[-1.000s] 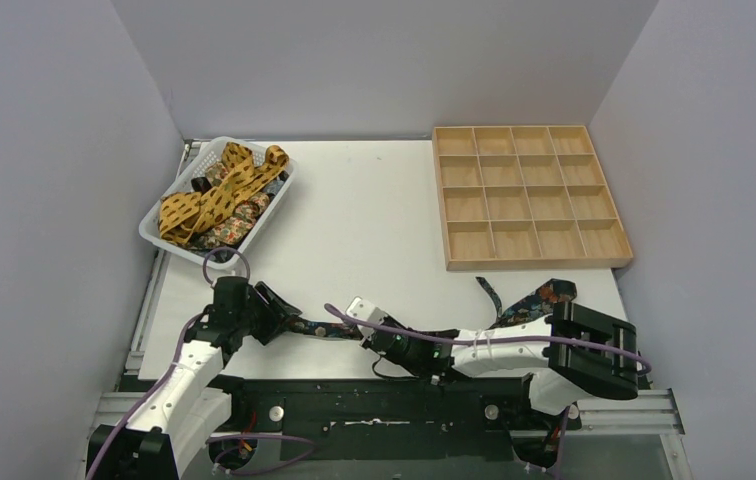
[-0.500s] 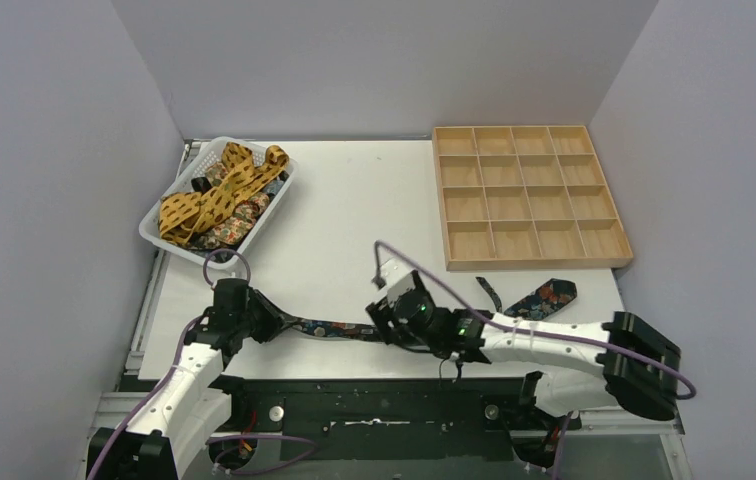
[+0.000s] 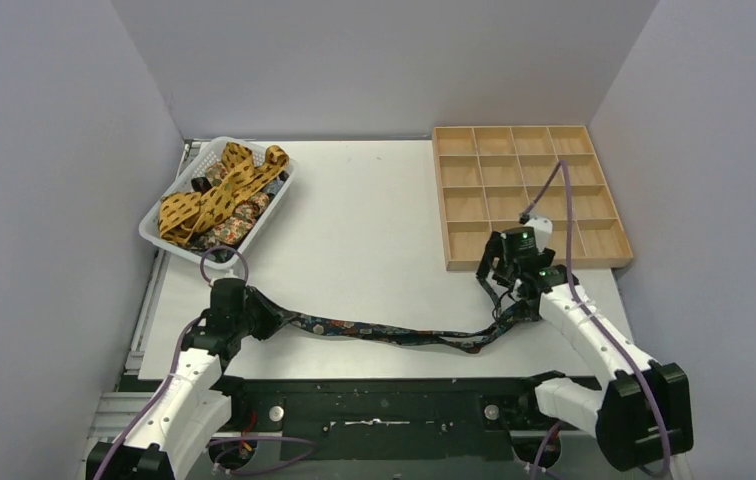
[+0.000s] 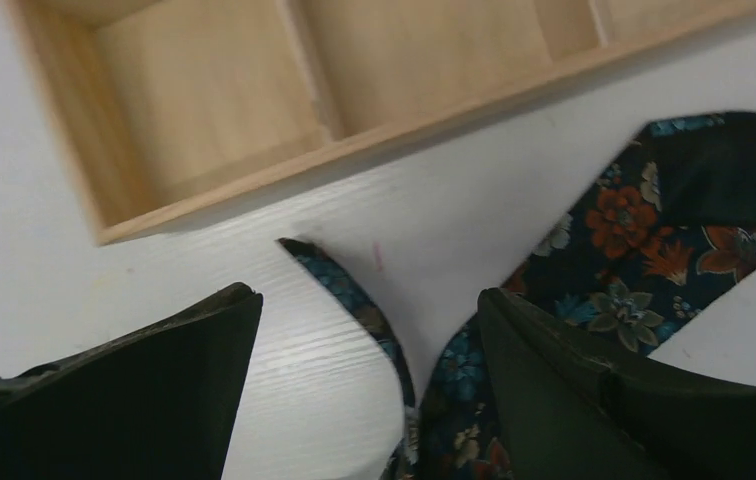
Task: Roll the ties
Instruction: Flatten out the tie at the center of the board.
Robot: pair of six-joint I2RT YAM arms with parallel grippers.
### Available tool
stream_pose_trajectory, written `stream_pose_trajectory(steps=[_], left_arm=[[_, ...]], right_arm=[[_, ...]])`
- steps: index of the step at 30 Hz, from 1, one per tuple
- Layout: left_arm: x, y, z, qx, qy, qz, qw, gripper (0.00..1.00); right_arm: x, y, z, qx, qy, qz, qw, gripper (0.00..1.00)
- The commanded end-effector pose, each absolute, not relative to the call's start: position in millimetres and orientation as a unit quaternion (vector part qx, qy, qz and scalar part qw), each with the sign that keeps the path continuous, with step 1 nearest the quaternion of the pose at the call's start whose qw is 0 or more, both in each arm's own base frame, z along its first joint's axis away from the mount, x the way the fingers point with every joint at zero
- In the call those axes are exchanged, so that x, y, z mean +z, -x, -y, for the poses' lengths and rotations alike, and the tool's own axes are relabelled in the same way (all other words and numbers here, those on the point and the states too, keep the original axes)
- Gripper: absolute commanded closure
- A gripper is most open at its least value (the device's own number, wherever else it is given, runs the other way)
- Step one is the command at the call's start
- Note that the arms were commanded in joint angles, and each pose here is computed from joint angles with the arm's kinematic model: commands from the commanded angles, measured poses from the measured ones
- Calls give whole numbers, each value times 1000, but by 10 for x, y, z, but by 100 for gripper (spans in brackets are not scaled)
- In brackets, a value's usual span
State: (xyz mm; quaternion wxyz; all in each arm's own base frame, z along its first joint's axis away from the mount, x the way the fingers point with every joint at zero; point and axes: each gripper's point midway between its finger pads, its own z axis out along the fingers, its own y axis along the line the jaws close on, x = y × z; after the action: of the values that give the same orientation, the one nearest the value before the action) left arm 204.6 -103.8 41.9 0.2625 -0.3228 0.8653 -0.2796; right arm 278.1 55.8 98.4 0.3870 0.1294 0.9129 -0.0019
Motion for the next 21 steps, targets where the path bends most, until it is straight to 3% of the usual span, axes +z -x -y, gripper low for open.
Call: stream_pose_trajectory(steps=[1, 10, 15, 21], left_arm=[[692, -2233, 1058, -297, 308, -852, 303, 100], [766, -2242, 1068, -299, 303, -852, 305, 100], [815, -2263, 1064, -301, 303, -850, 309, 100], [876, -2303, 1014, -300, 314, -844, 315, 100]], right_arm=[[581, -2607, -413, 30, -155, -947, 278, 19], [300, -2705, -517, 51, -142, -960, 237, 34], [299, -2737, -443, 32, -142, -957, 252, 82], [916, -2780, -228, 23, -199, -898, 391, 85]])
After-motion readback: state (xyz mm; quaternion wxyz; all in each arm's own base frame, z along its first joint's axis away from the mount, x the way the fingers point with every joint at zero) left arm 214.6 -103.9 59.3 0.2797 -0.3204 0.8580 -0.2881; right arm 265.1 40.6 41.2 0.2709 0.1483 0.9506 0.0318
